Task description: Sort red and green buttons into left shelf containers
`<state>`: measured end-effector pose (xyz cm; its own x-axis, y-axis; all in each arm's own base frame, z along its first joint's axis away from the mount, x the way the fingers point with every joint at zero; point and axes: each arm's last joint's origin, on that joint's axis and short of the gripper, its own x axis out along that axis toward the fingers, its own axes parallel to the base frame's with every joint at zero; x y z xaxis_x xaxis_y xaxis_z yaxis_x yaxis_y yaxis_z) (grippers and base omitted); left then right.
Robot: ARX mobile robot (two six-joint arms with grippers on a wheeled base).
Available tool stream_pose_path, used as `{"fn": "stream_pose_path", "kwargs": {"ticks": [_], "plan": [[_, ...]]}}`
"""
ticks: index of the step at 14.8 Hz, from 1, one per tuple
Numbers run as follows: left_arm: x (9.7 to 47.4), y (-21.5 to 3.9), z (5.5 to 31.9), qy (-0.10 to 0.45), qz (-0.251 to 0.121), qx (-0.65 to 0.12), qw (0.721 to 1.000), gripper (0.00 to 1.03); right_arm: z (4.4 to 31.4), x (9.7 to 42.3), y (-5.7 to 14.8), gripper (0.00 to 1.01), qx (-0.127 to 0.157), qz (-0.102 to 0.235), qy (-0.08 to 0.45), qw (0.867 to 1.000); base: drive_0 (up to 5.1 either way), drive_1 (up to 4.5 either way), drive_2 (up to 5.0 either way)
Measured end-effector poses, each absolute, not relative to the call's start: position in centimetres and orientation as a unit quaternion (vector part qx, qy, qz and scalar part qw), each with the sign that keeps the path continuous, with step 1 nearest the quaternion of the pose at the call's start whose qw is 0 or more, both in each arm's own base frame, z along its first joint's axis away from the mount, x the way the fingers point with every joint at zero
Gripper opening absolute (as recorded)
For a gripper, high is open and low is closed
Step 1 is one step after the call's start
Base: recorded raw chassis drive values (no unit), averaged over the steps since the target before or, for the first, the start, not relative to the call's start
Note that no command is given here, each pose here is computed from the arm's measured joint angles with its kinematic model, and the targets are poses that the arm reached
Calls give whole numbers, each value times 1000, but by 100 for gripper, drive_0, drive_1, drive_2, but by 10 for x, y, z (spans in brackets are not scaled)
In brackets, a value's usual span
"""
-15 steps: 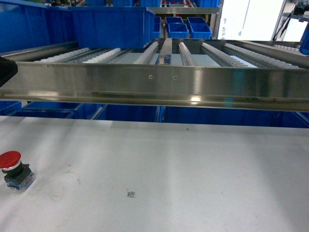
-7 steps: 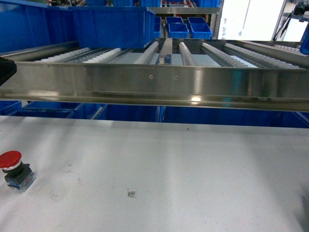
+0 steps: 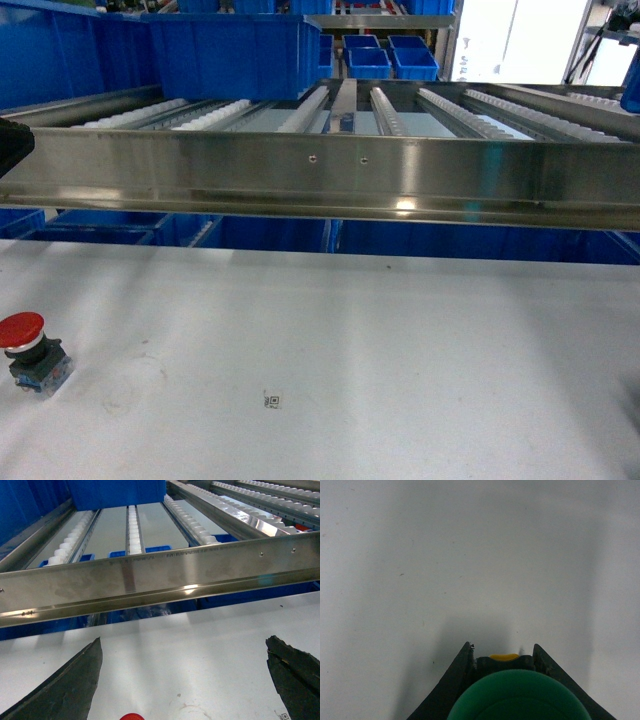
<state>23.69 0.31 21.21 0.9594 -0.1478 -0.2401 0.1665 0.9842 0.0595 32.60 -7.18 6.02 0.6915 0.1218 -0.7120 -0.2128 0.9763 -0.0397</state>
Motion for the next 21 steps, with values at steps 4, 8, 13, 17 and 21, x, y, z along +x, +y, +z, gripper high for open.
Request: {"fn": "stream_pose_path", "kwargs": {"ticks": [4, 8, 13, 17, 21], "plan": [[237, 3, 212, 118, -79, 40, 989, 98, 69, 301, -62, 28, -34, 97, 339, 935, 0, 0, 0], [237, 3, 212, 118, -80, 40, 989, 98, 141, 232, -32, 28, -50, 94, 173, 979, 0, 0, 0], [237, 3, 212, 118, -80, 40, 989, 98, 167, 149, 1, 28, -64, 47, 59, 995, 0, 0, 0], [237, 3, 212, 118, -80, 40, 989, 98, 164, 131, 7, 28, -53, 30, 33, 998, 0, 0, 0], [235, 3, 205, 126, -59, 43, 989, 98, 165, 131, 7, 28, -53, 29, 32, 998, 0, 0, 0]]}}
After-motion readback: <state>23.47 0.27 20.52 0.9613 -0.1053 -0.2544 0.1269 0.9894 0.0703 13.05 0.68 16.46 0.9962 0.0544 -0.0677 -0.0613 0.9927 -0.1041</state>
